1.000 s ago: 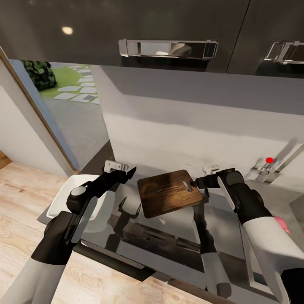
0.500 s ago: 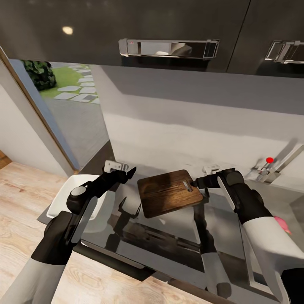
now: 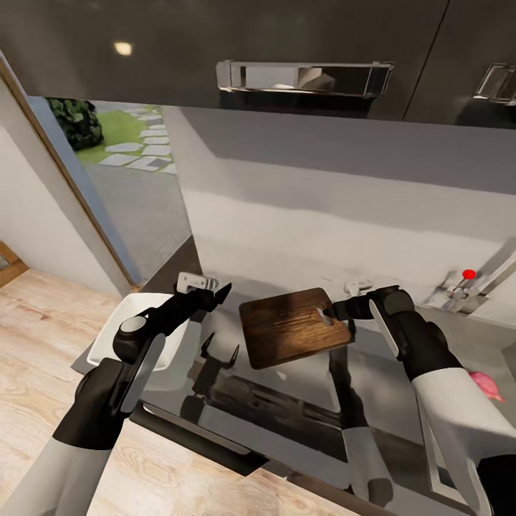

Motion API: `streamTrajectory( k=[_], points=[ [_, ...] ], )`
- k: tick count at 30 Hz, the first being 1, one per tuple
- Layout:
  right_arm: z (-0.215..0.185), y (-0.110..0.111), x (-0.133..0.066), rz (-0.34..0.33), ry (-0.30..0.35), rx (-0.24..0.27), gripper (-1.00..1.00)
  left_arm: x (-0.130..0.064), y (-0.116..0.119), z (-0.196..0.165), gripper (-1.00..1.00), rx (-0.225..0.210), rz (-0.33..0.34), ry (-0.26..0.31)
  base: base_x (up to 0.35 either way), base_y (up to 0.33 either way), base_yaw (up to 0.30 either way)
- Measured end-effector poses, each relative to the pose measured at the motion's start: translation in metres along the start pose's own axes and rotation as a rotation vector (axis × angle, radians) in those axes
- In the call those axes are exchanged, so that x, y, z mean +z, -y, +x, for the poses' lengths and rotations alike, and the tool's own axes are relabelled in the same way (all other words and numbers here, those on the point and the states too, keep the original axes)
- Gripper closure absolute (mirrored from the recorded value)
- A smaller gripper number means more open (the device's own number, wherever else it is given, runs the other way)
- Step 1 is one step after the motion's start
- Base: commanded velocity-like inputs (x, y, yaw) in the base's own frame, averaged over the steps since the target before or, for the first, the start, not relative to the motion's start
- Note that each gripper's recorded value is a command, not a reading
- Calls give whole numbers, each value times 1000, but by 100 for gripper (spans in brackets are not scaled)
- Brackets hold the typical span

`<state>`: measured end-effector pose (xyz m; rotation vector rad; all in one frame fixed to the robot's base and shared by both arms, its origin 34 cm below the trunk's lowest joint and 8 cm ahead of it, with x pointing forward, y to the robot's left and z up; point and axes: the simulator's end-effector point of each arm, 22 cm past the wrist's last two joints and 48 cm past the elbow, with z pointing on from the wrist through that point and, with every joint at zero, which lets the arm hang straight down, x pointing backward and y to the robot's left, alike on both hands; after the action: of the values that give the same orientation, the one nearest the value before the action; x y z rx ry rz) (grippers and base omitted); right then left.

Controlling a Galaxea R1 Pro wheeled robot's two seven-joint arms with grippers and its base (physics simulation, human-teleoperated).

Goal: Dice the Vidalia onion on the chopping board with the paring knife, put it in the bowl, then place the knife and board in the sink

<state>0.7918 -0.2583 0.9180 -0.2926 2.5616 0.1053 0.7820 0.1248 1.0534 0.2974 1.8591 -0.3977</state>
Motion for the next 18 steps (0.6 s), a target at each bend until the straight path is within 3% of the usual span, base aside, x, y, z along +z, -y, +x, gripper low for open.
streamTrajectory(
  k=[18],
  points=[
    [4, 0, 5, -1, -10, 1, -100, 2, -1, 6, -100, -4, 0, -9, 0, 0, 44]
  ],
)
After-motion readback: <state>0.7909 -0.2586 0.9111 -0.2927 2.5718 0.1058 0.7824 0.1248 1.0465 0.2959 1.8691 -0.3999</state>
